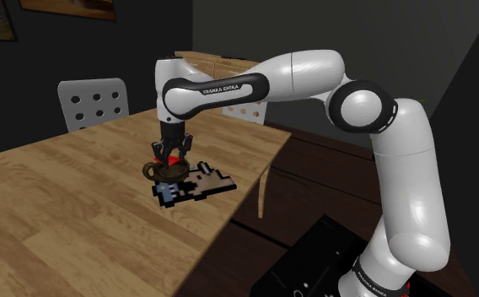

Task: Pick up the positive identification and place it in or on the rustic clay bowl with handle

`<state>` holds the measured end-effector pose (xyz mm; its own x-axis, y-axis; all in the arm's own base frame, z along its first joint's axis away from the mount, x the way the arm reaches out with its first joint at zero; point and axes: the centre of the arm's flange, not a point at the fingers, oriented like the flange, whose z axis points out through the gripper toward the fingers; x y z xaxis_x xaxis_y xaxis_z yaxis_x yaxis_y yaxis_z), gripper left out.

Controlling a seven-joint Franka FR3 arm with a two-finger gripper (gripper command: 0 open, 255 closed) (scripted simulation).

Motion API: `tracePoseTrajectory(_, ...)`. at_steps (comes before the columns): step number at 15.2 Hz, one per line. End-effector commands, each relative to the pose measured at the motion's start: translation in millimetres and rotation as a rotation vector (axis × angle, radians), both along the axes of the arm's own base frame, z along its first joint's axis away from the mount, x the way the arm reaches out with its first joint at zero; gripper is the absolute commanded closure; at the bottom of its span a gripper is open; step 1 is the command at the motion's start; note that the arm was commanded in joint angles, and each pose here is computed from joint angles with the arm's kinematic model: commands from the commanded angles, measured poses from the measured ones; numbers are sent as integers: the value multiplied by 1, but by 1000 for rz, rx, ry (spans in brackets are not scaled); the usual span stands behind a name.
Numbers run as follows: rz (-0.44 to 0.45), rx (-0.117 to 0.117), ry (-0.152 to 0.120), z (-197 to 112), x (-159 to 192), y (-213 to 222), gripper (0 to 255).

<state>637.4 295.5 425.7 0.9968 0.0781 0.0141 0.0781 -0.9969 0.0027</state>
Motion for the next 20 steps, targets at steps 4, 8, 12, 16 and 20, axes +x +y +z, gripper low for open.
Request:
tracePoseTrajectory(4, 0, 0, 0, 0, 0, 0, 255)
tracePoseTrajectory(8, 0, 0, 0, 0, 0, 0, 0)
tracePoseTrajectory(12, 0, 0, 0, 13, 0, 0, 0)
tracePoseTrajectory(16, 0, 0, 0, 50, -1, 0, 0)
tracePoseTrajectory(20, 0, 0, 0, 50, -1, 0, 0)
